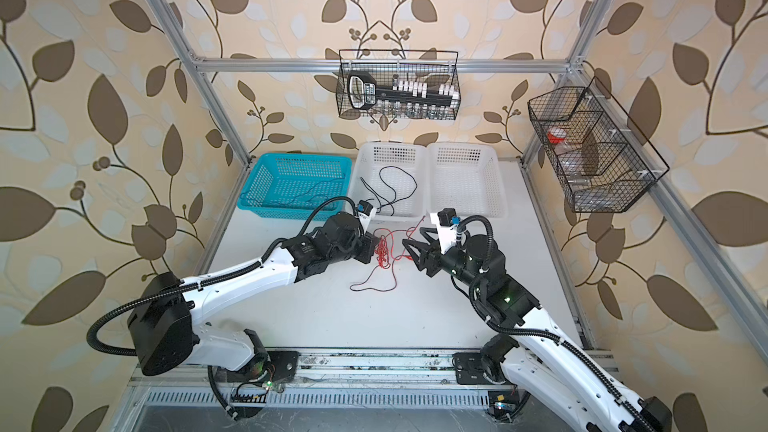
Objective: Untangle the cables
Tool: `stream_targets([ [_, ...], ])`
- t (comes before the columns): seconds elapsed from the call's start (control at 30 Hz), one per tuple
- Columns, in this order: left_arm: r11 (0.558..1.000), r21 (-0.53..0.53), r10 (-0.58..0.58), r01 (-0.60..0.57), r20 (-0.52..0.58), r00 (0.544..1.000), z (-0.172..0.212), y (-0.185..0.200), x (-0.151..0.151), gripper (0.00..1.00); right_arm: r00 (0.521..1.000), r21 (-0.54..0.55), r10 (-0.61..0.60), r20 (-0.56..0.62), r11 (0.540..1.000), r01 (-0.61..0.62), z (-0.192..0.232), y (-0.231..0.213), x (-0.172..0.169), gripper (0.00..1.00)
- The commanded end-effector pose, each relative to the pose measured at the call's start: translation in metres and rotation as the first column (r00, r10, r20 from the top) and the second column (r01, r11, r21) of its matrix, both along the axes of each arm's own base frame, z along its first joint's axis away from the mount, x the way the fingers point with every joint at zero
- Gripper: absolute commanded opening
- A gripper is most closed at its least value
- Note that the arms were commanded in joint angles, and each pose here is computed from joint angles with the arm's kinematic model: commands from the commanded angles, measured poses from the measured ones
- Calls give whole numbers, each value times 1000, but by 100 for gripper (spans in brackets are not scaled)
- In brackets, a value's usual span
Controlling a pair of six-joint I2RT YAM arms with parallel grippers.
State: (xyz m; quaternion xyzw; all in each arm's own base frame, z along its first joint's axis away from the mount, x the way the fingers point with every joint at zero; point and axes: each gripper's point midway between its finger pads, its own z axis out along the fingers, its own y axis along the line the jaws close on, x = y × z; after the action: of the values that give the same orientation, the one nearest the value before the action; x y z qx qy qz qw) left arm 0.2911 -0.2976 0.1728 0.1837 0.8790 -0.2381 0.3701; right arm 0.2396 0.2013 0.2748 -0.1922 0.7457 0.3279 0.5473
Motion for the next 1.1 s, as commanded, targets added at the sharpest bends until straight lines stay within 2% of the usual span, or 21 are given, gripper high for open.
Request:
stream_targets([
  [0.0,998,-32,-45,46,51,998,19,-8,-1,0,999,-42,35,-8,999,-35,-10,9,-1,63],
  [0.17,995,-41,-86,88,44,995,19,-12,-7,0,999,-49,11,-43,999,-13,-18,18,17,58],
  [0.4,991,-60,-121,123,36,992,18,-18,-12,0,998,-41,48,-49,998,-50,-17,38,32,53],
  [0.57,991,-63,-116,119,40,992,19,-18,-11,0,995,-56,72,-63,996,-76,-20,50,35,45],
  [0.9,991,-70,-112,116,58,992,24,-16,-11,0,994,-80,74,-75,994,-80,-27,56,35,37],
  [1.07,991,-77,-108,113,59,992,24,-16,-11,0,994,-84,80,-75,993,-86,-26,58,37,25],
])
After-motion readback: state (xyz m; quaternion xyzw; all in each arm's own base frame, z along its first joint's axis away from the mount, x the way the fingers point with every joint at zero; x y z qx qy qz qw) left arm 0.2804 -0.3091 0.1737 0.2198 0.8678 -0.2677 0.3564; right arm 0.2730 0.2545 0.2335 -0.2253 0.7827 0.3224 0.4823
